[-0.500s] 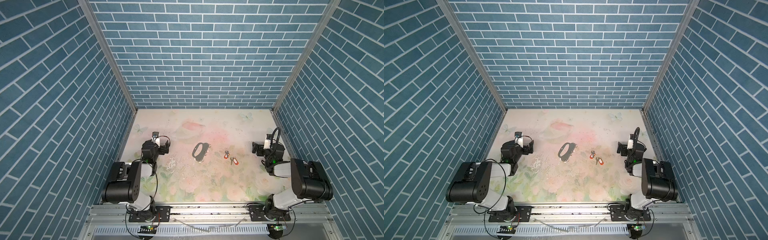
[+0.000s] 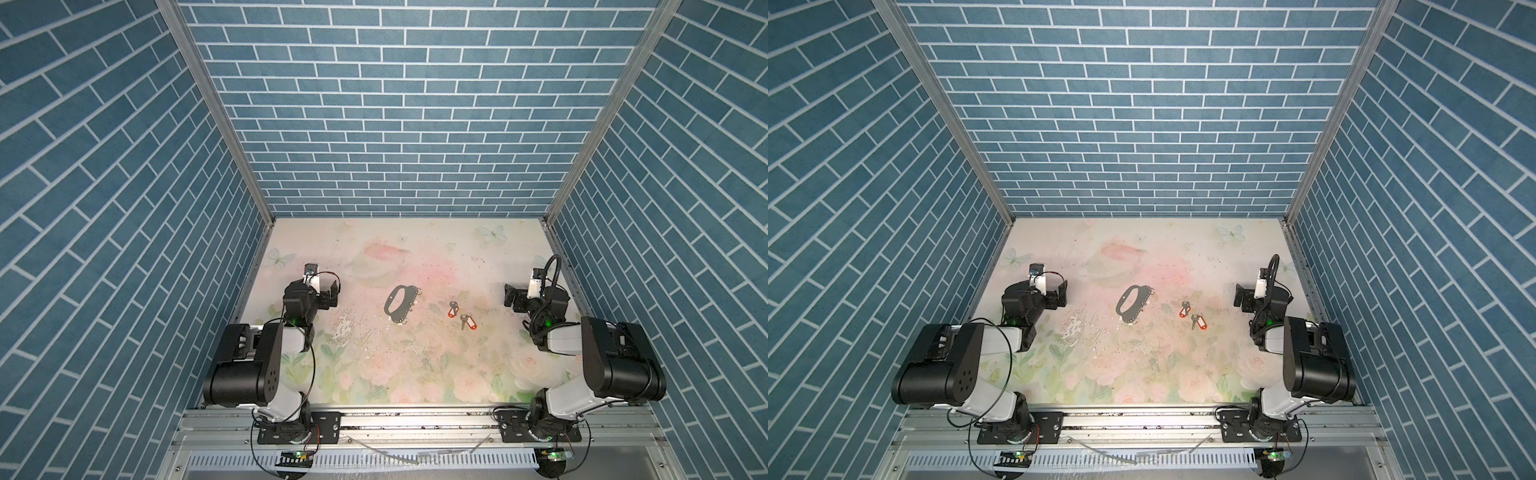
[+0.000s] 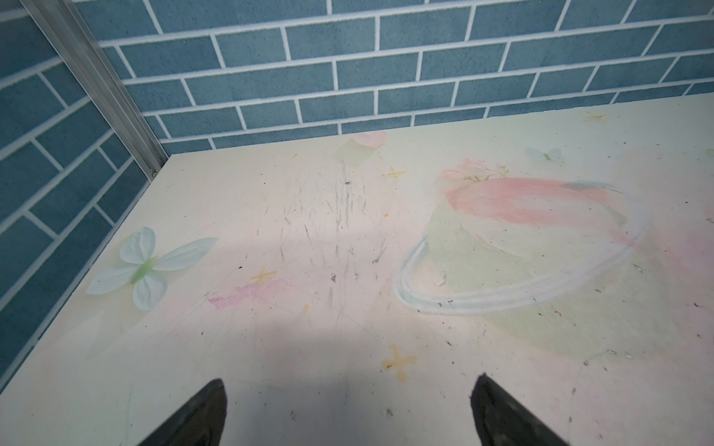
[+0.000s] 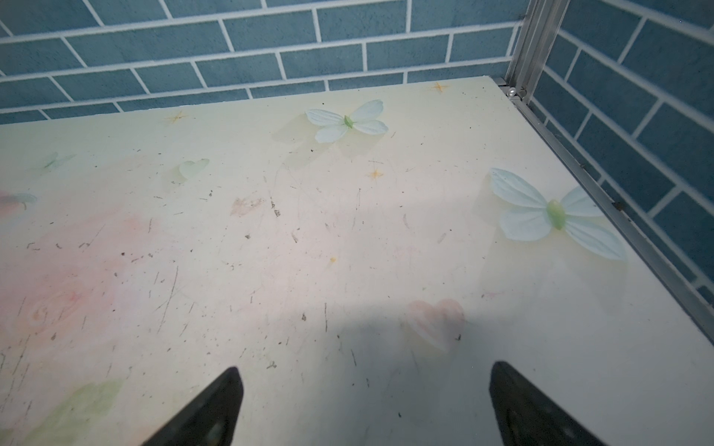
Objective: Put the keys on the keyring
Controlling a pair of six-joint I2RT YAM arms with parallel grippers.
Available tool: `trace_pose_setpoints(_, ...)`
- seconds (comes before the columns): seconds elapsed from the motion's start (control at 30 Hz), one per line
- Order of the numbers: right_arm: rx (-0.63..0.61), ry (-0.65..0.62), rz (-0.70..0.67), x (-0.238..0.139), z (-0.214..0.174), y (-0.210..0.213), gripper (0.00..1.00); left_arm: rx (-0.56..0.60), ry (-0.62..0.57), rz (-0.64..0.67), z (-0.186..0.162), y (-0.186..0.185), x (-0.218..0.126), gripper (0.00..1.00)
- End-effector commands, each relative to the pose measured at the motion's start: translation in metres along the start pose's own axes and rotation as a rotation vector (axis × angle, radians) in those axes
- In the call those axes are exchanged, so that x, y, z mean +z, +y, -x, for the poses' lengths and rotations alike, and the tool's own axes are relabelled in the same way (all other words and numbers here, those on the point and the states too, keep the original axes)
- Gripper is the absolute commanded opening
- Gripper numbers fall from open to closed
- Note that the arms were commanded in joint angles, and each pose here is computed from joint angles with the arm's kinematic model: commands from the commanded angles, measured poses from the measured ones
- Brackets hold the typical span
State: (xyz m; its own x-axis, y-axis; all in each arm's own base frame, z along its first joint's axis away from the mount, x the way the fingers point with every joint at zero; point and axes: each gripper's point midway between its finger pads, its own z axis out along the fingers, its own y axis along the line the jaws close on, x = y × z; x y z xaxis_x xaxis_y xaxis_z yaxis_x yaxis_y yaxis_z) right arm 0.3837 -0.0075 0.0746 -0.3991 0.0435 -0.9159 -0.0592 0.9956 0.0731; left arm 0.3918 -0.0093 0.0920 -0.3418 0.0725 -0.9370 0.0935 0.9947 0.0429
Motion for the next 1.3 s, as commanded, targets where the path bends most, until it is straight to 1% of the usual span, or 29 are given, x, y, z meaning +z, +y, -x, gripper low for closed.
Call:
trace_pose_setpoints(0.0, -0.027, -0.037, 0.011, 0.004, 0.017, 0.002, 0.99, -0.007, -0.002, 0.013, 0.003, 0.004, 0.002, 0.99)
trace_pose_setpoints(0.47, -0.028, -0.039, 0.011, 0.004, 0.017, 0.002, 0.99, -0.007, 0.0, 0.013, 0.002, 0.004, 0.002, 0.99)
trace_pose_setpoints(0.53, -0.024, -0.046, -0.011, 0.002, 0.018, -0.001, 0.99, -0.007, -0.001, 0.015, 0.002, 0.004, 0.002, 0.99)
trace_pose_setpoints(0.57, -0.022, -0.054, -0.024, 0.0, 0.019, -0.002, 0.99, -0.006, -0.002, 0.024, 0.003, 0.006, 0.002, 0.99)
trace_pose_setpoints(0.6, -0.021, -0.066, -0.042, -0.004, 0.022, -0.004, 0.99, -0.018, 0.003, 0.062, 0.004, 0.012, 0.001, 0.99)
trace_pose_setpoints(0.67, -0.019, -0.088, -0.062, -0.013, 0.028, -0.005, 0.99, -0.052, 0.006, 0.136, 0.013, 0.025, -0.004, 0.99)
trace_pose_setpoints(0.73, -0.014, -0.063, -0.106, -0.021, 0.041, -0.008, 0.99, -0.051, 0.015, 0.15, 0.026, 0.027, -0.011, 0.99)
trace_pose_setpoints(0.8, 0.043, -0.026, -0.178, -0.029, 0.054, -0.018, 0.99, -0.052, 0.021, 0.165, 0.042, 0.029, -0.019, 0.99)
trace_pose_setpoints(0.83, 0.076, -0.005, -0.198, -0.032, 0.06, -0.021, 0.99, -0.09, 0.018, 0.177, 0.051, 0.031, -0.025, 0.99)
trace_pose_setpoints(0.87, 0.086, 0.01, -0.181, -0.033, 0.065, -0.017, 0.99, -0.128, 0.01, 0.187, 0.059, 0.033, -0.03, 0.99)
trace_pose_setpoints(0.93, 0.095, 0.019, -0.12, -0.034, 0.076, -0.002, 0.99, -0.216, -0.007, 0.152, 0.078, 0.027, -0.041, 0.99)
trace_pose_setpoints(1.03, 0.113, 0.023, -0.008, -0.039, 0.09, 0.031, 0.99, -0.337, 0.003, 0.094, 0.089, 0.012, -0.054, 0.99)
trace_pose_setpoints(1.1, 0.098, 0.051, 0.06, -0.044, 0.096, 0.058, 0.97, -0.41, 0.026, 0.089, 0.089, 0.002, -0.064, 0.99)
trace_pose_setpoints(1.17, 0.06, 0.094, 0.157, -0.049, 0.096, 0.09, 0.94, -0.412, 0.041, 0.045, 0.091, -0.017, -0.075, 0.99)
trace_pose_setpoints(1.2, 0.047, 0.119, 0.184, -0.052, 0.096, 0.103, 0.93, -0.413, 0.045, 0.038, 0.091, -0.026, -0.081, 0.99)
trace_pose_setpoints(1.27, 0.048, 0.168, 0.251, -0.056, 0.09, 0.125, 0.89, -0.398, 0.046, 0.016, 0.09, -0.041, -0.092, 0.99)
